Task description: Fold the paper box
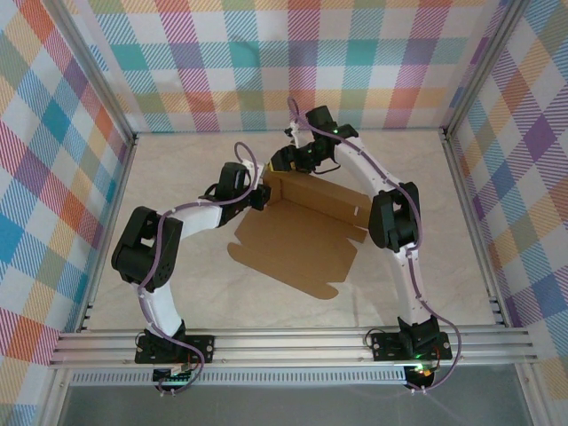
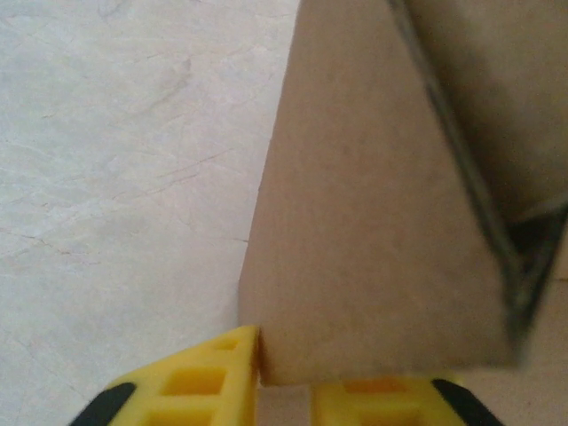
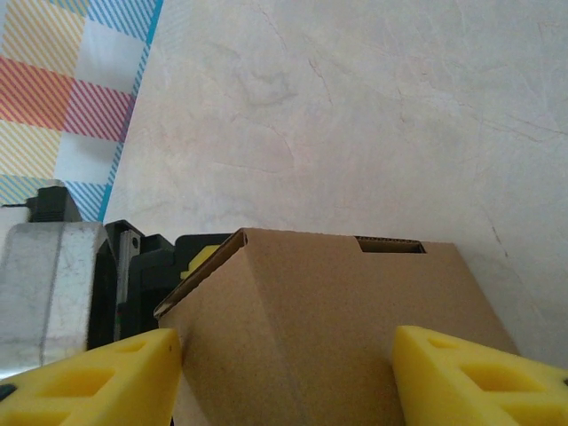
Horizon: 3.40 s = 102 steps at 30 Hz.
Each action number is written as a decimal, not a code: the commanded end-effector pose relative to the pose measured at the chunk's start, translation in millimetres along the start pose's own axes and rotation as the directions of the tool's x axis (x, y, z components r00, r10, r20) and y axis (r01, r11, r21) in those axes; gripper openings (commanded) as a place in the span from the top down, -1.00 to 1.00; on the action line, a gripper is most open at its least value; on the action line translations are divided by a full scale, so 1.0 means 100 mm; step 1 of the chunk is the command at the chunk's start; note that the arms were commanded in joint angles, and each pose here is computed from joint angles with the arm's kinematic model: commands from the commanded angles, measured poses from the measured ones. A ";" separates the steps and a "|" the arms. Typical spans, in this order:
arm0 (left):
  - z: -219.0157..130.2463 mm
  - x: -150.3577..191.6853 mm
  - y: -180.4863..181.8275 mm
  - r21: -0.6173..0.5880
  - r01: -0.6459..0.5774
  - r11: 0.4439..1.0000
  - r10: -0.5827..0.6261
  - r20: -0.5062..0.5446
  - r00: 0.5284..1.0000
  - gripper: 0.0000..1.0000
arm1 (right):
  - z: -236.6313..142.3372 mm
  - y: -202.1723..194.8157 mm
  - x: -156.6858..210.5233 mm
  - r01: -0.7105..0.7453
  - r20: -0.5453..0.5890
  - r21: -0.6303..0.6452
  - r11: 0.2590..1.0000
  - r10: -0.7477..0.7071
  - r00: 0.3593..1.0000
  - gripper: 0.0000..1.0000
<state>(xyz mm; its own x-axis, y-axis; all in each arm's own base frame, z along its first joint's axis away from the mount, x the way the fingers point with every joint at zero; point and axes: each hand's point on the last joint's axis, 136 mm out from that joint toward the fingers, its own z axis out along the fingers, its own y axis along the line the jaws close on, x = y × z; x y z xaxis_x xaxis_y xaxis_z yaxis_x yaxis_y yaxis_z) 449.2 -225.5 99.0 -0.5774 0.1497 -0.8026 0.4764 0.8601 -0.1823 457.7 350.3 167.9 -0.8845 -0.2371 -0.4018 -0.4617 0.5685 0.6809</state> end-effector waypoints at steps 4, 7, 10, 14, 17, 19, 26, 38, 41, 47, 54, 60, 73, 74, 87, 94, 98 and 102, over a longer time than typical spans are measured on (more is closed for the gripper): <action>0.11 0.29 0.02 -0.018 0.033 0.999 -0.034 -0.050 0.998 0.42 | 0.10 0.02 0.17 -0.060 -0.069 -0.076 0.995 0.055 0.996 -0.27; 0.15 0.28 0.03 -0.017 0.038 0.999 -0.039 -0.046 0.998 0.37 | 0.11 0.04 0.19 -0.072 -0.078 -0.105 0.992 0.064 0.995 -0.26; 0.16 0.21 0.03 -0.015 0.047 0.999 -0.048 -0.016 0.999 0.36 | 0.13 0.05 0.20 -0.091 -0.087 -0.135 0.987 0.080 0.993 -0.25; 0.19 0.14 -0.04 0.031 0.054 0.998 -0.055 0.029 0.998 0.13 | 0.16 0.06 0.20 -0.125 -0.099 -0.181 0.975 0.109 0.989 -0.25; 0.19 0.12 -0.07 0.047 0.046 0.998 -0.048 0.049 0.998 0.08 | 0.15 0.05 0.19 -0.138 -0.099 -0.191 0.972 0.120 0.988 -0.24; 0.17 0.10 -0.08 0.051 0.030 0.998 -0.033 0.070 0.997 0.09 | 0.14 0.03 0.19 -0.145 -0.098 -0.189 0.971 0.128 0.987 -0.23; 0.20 0.10 -0.11 0.068 0.006 0.998 -0.009 0.052 0.999 0.42 | 0.16 0.01 0.22 -0.167 -0.119 -0.213 0.963 0.144 0.982 -0.21; 0.01 0.08 -0.22 0.056 0.022 0.998 -0.026 0.072 0.997 0.56 | 0.07 0.27 0.45 -0.151 -0.181 -0.350 0.925 0.091 0.979 -0.18; -0.04 0.14 -0.29 0.043 0.026 0.999 -0.029 0.072 0.997 0.56 | 0.07 0.30 0.54 -0.142 -0.205 -0.360 0.922 0.070 0.976 -0.17; -0.16 0.24 -0.45 0.029 0.022 0.999 -0.025 0.084 0.996 0.52 | 0.09 0.44 0.64 -0.121 -0.236 -0.386 0.915 0.029 0.971 -0.16; -0.14 0.22 -0.38 -0.010 0.001 1.000 0.001 0.125 0.992 0.32 | 0.14 0.39 0.68 -0.138 -0.250 -0.393 0.909 0.038 0.967 -0.15; -0.13 0.16 -0.38 -0.009 -0.008 1.000 0.010 0.152 0.988 0.11 | 0.20 0.35 0.71 -0.161 -0.268 -0.401 0.902 0.053 0.962 -0.12; -0.10 0.17 -0.41 0.013 -0.019 1.000 0.017 0.140 0.990 0.55 | 0.21 0.29 0.70 -0.180 -0.269 -0.393 0.902 0.075 0.960 -0.12; -0.09 0.18 -0.41 0.015 -0.019 1.000 0.017 0.136 0.991 0.63 | 0.20 0.29 0.69 -0.179 -0.265 -0.392 0.903 0.076 0.961 -0.12; -0.09 0.27 -0.40 0.008 -0.040 0.999 0.039 0.109 0.993 1.00 | 0.21 0.30 0.62 -0.182 -0.248 -0.396 0.900 0.086 0.965 -0.12; -0.04 0.34 -0.35 -0.015 -0.047 0.999 0.048 0.089 0.995 0.48 | 0.17 0.34 0.59 -0.181 -0.230 -0.418 0.890 0.089 0.969 -0.13; -0.02 0.33 -0.36 -0.009 -0.042 0.999 0.043 0.094 0.995 0.34 | 0.18 0.33 0.63 -0.187 -0.237 -0.419 0.889 0.092 0.967 -0.12; 0.01 0.35 -0.37 0.002 -0.042 0.999 0.042 0.086 0.995 0.58 | 0.20 0.31 0.65 -0.193 -0.241 -0.416 0.889 0.097 0.966 -0.12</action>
<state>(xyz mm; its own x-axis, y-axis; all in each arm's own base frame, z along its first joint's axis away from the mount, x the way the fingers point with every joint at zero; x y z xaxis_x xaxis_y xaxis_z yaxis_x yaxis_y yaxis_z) 421.0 -237.0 98.4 -0.4534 0.1082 -0.8847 0.4530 0.8828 -0.1242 409.1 355.1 155.4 -0.9191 -0.3237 -0.2245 -0.3046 0.2227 0.9261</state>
